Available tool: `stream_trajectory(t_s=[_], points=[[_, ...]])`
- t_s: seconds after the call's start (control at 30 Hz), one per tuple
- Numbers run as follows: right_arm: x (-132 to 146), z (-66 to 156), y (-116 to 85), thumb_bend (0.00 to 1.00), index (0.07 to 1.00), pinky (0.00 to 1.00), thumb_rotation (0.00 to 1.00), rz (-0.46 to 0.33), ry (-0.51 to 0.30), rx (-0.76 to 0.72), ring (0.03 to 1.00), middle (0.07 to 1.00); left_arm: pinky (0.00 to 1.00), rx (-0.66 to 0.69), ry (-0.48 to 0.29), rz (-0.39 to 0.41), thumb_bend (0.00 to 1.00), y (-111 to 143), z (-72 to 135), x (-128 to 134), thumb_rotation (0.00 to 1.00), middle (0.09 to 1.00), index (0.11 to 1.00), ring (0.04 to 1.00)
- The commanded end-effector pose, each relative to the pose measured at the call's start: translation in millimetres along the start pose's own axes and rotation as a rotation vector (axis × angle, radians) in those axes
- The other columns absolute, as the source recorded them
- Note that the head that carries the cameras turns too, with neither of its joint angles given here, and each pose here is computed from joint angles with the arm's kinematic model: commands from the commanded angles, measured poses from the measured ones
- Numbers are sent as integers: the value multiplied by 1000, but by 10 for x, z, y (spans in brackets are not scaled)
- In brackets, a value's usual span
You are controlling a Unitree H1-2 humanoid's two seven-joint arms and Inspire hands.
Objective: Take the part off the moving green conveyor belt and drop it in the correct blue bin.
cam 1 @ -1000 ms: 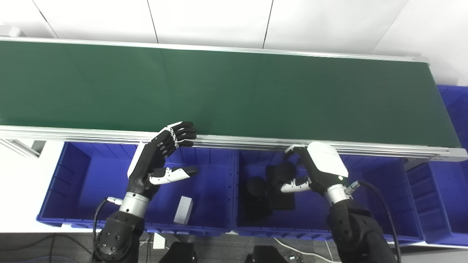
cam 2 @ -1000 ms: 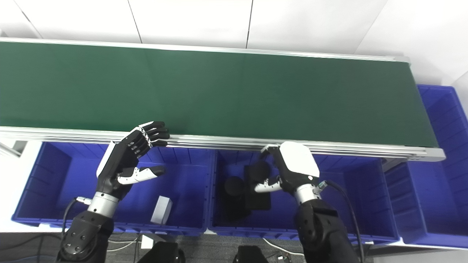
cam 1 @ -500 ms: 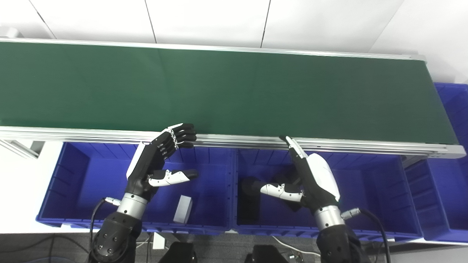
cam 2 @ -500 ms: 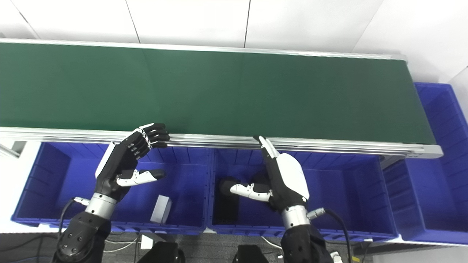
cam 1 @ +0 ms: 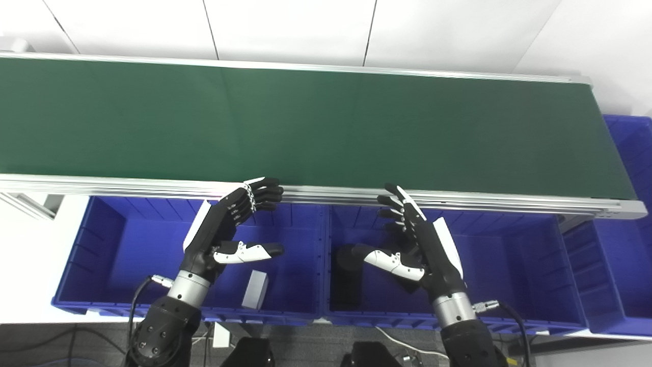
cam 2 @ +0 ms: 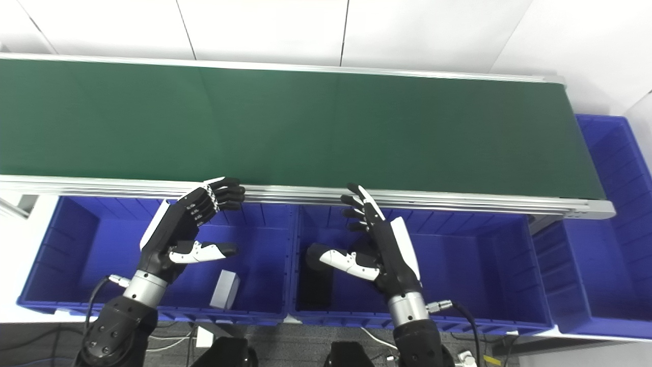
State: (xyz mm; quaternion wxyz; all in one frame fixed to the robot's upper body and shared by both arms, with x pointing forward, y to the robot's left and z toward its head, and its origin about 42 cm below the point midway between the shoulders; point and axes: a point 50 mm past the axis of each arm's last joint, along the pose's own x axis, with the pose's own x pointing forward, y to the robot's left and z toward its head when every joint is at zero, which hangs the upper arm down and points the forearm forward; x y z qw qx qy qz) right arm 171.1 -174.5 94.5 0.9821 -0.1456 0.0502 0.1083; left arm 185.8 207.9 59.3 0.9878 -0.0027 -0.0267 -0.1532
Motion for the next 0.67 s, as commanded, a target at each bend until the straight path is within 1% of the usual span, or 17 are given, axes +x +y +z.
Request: stream_trajectory(t_s=[0.0,0.13,0.23,0.47,0.57,0.63], points=[[42,112,-32,820,919,690,388,-23,-113,20,772,822,698,14,-50,-8,859,-8,103,67,285,740,751,725],[49,87,-44,808,911,679,371,-39,-129,27,758,808,704,15,-53,-13,852,-17,91,73,283,743,754,727],[51,76,-51,800,903,666,383,-45,-131,26,751,806,702,24,-59,-11,842,-29,93,78,288,745,755,728],[42,49,-51,784,890,654,387,-54,-136,23,739,799,703,30,-55,-9,851,-47,85,62,296,739,749,729],[26,38,-54,779,890,662,370,-53,-129,22,745,805,699,24,-52,-11,840,-67,76,44,297,745,755,731],[16,36,-55,772,887,659,348,-55,-131,24,743,805,702,13,-51,-10,841,-79,68,39,278,741,751,732]])
